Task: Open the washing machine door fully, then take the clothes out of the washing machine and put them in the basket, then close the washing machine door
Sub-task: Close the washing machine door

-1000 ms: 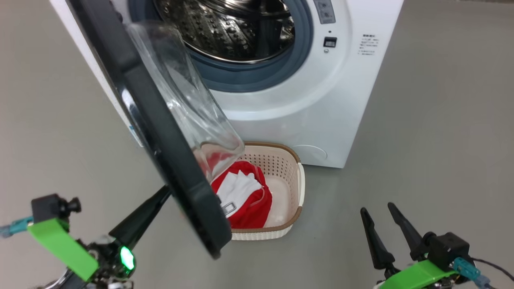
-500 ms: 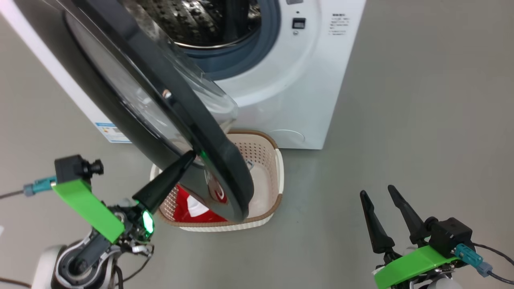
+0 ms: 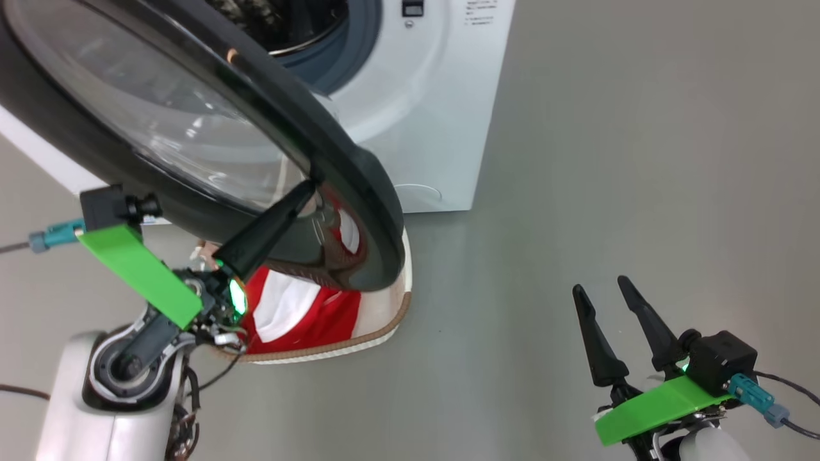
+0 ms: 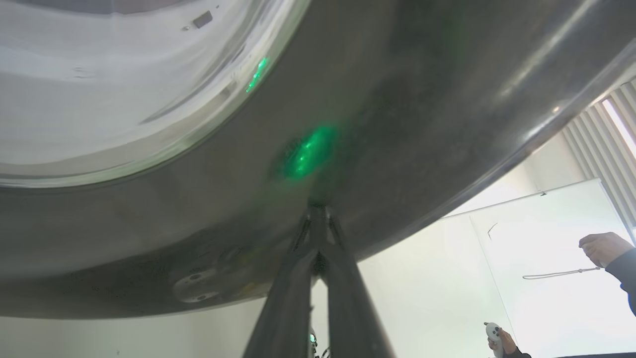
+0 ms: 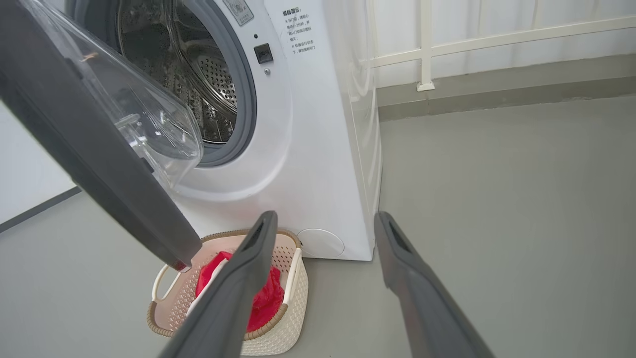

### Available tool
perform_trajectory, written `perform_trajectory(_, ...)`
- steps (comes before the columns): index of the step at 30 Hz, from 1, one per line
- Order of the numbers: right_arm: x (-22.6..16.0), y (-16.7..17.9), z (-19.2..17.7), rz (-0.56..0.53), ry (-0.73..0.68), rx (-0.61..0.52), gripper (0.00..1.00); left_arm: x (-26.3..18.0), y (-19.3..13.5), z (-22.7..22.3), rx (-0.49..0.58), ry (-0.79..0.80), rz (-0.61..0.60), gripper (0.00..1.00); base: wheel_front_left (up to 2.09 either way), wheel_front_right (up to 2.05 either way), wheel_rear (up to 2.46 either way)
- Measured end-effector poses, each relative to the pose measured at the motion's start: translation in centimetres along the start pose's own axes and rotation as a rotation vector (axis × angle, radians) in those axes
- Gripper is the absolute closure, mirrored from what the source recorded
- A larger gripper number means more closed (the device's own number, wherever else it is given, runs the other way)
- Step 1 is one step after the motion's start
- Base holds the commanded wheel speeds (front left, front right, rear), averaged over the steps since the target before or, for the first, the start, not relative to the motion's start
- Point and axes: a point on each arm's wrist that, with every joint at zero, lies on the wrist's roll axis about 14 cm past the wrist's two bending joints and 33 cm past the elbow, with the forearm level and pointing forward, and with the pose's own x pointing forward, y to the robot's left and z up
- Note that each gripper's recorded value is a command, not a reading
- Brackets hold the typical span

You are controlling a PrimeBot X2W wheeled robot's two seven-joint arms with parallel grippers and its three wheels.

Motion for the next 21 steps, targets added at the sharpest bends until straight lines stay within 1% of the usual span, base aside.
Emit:
perform_trajectory(6, -0.2, -1.1, 0.1, -0.033, -0.004, 0.005, 0.0, 2.3, -0.2, 0.3, 0.03, -0.011, -0.012, 1.0, 0.0, 0.0, 0.0)
perform_trajectory(15, 0.4, -1.9, 0.6, -0.05, -0.018, 0.001, 0.0, 5.5, -0.9, 2.0, 0.068, -0.091, -0.033, 1.0, 0.0, 0.0, 0.0)
perform_trajectory(21, 0.2, -2.5, 0.5, -0.07, -0.015, 0.008, 0.0, 7.6, -1.5, 2.0, 0.093, -0.095, -0.047, 1.0, 0.0, 0.0, 0.0)
